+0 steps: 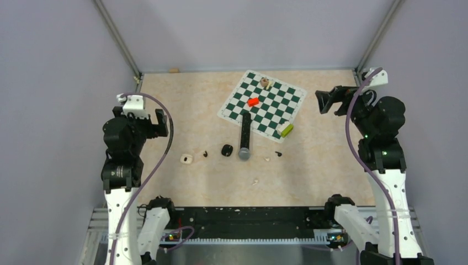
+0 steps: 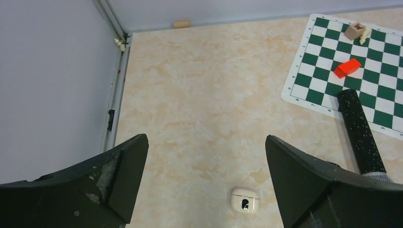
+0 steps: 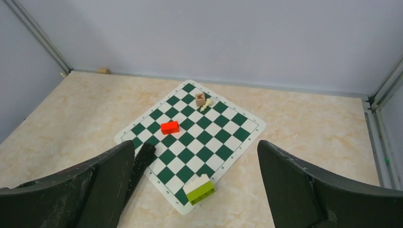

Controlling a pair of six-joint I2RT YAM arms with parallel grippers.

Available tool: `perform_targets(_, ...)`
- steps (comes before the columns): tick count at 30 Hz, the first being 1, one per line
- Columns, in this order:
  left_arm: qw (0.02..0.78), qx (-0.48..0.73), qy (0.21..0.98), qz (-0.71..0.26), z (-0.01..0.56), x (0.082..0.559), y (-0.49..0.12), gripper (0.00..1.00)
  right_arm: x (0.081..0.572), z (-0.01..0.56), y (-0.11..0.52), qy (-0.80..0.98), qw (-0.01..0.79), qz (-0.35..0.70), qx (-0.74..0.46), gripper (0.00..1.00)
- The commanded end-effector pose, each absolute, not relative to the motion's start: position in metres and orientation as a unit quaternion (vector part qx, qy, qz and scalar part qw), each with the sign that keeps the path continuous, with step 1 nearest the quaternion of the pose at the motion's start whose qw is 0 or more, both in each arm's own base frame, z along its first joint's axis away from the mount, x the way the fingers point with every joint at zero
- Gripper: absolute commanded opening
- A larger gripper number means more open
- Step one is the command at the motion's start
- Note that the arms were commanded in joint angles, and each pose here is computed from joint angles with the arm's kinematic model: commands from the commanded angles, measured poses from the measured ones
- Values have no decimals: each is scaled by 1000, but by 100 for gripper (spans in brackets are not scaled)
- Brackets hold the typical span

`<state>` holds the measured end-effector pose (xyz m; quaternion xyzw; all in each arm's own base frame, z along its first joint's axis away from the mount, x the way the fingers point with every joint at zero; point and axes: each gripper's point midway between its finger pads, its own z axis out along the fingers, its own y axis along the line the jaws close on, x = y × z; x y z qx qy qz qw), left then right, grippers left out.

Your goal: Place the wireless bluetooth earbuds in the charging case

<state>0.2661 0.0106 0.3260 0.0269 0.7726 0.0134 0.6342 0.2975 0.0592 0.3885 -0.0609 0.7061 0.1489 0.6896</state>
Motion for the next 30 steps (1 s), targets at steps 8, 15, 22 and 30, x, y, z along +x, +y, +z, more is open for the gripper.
perform_targets(8,586,189,788,3,269,279,-11,99,301,354,83,702,676,174,-142,99)
perform_targets(15,480,172,860,-14,202,297,-2,99,302,342,92,702,665,193,-167,99)
perform_targets(22,369,163,913,-66,152,307,-8,99,304,336,92,706,660,189,-172,98)
perform_targets(30,279,194,930,-137,107,290,-26,99,307,329,93,712,654,189,-172,98)
